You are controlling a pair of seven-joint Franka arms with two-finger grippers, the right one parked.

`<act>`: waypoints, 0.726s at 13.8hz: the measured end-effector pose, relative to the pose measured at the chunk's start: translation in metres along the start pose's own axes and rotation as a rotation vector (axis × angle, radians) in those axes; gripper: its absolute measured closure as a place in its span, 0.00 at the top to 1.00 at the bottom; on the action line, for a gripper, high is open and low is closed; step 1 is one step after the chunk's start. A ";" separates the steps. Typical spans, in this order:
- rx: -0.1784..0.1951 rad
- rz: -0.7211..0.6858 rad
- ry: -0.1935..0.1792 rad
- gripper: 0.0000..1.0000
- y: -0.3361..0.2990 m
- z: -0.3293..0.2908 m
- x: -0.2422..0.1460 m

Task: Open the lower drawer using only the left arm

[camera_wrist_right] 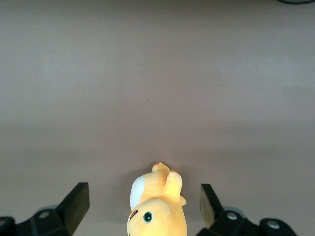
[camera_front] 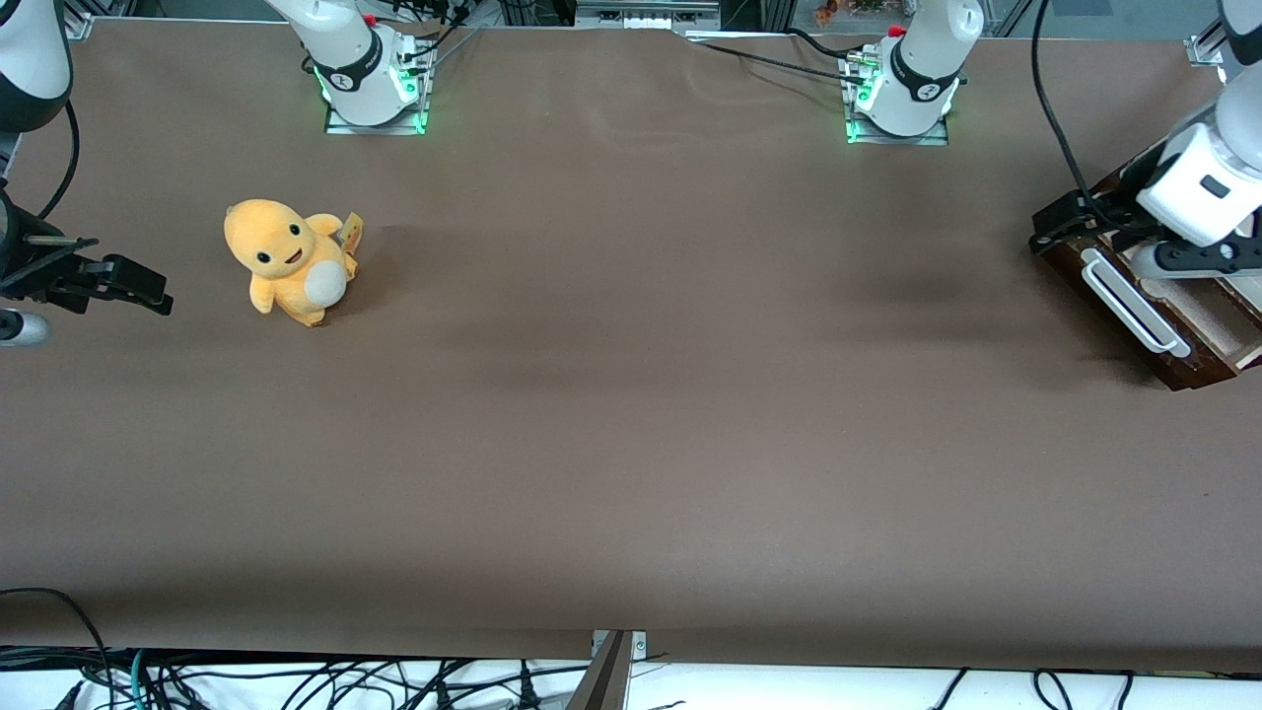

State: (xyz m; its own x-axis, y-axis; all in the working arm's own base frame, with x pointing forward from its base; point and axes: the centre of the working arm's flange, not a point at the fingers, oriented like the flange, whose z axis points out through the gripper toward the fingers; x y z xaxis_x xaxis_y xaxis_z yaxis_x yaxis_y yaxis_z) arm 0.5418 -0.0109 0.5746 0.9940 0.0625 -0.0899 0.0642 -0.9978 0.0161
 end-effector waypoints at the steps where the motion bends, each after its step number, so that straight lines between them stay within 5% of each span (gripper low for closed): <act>1: 0.000 0.001 -0.003 1.00 -0.003 0.002 0.000; 10: 0.000 0.004 -0.006 1.00 -0.002 0.003 0.000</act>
State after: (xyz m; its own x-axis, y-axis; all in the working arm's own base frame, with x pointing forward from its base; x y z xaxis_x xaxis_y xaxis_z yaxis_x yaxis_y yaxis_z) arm 0.5414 -0.0087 0.5711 0.9937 0.0586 -0.0959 0.0605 -0.9980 0.0166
